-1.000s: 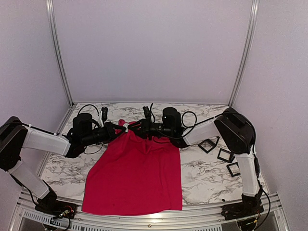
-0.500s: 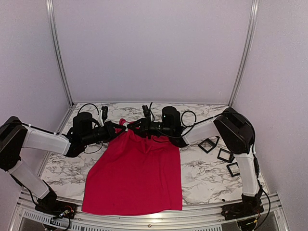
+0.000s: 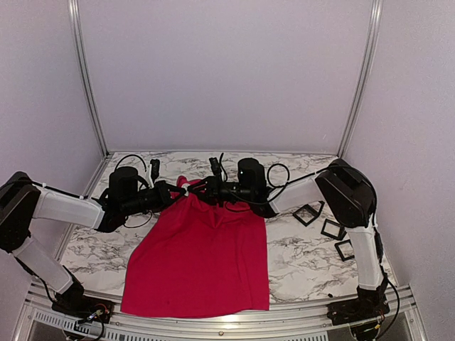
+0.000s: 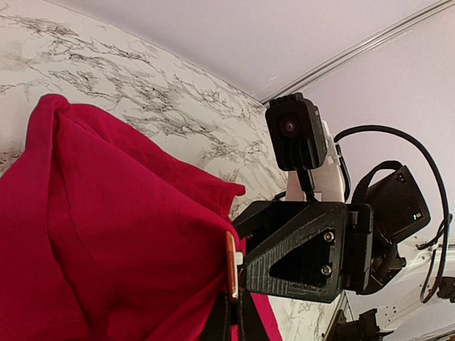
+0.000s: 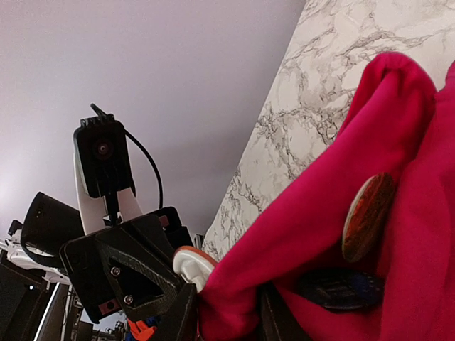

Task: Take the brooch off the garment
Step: Open the brooch with the flattened clothing.

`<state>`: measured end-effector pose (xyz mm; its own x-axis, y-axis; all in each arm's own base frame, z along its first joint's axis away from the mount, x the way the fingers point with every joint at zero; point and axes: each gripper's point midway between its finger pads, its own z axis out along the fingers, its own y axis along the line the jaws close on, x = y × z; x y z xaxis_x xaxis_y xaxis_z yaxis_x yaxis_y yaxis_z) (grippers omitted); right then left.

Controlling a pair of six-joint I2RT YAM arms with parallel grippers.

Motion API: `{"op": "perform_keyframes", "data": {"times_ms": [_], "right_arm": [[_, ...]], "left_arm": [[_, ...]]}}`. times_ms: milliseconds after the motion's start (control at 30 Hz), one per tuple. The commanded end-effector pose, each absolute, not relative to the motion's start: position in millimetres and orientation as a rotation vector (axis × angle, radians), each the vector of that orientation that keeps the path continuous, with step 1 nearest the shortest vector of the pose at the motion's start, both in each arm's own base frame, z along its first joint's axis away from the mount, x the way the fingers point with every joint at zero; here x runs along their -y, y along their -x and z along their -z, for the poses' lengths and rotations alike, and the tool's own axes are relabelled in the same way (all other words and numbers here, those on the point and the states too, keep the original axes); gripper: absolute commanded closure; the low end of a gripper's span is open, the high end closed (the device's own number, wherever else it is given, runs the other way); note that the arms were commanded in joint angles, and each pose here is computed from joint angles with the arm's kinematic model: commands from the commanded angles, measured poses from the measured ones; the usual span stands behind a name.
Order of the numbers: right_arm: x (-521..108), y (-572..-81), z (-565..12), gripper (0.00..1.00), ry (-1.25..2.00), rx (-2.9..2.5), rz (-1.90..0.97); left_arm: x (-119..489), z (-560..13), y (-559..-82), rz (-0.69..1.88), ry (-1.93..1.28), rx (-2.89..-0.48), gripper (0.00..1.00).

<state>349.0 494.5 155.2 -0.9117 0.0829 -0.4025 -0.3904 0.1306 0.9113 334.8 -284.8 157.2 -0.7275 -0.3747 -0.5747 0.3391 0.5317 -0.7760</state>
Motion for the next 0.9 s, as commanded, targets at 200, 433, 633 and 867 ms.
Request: {"op": "perform_keyframes", "data": {"times_ms": [200,433,633,867], "right_arm": [[-502,-342,-142,0.72,0.344,-2.104,-1.805],[-500,-344,-147,0.66,0.372,-2.096,-1.753],[-497,-346,-153,0.54,0.395,-2.085,-1.693],[-492,-349,-157,0.44,0.418,-2.081,-1.593]], "left_arm": [[290,-184,-342,1.252,0.017,-1.980,1.00],[281,-168,-348,1.177,0.061,-2.046,1.00],[280,-159,-350,1.142,0.066,-2.085,1.00],[277,-153,-352,1.096,0.069,-2.117,1.00]]}}
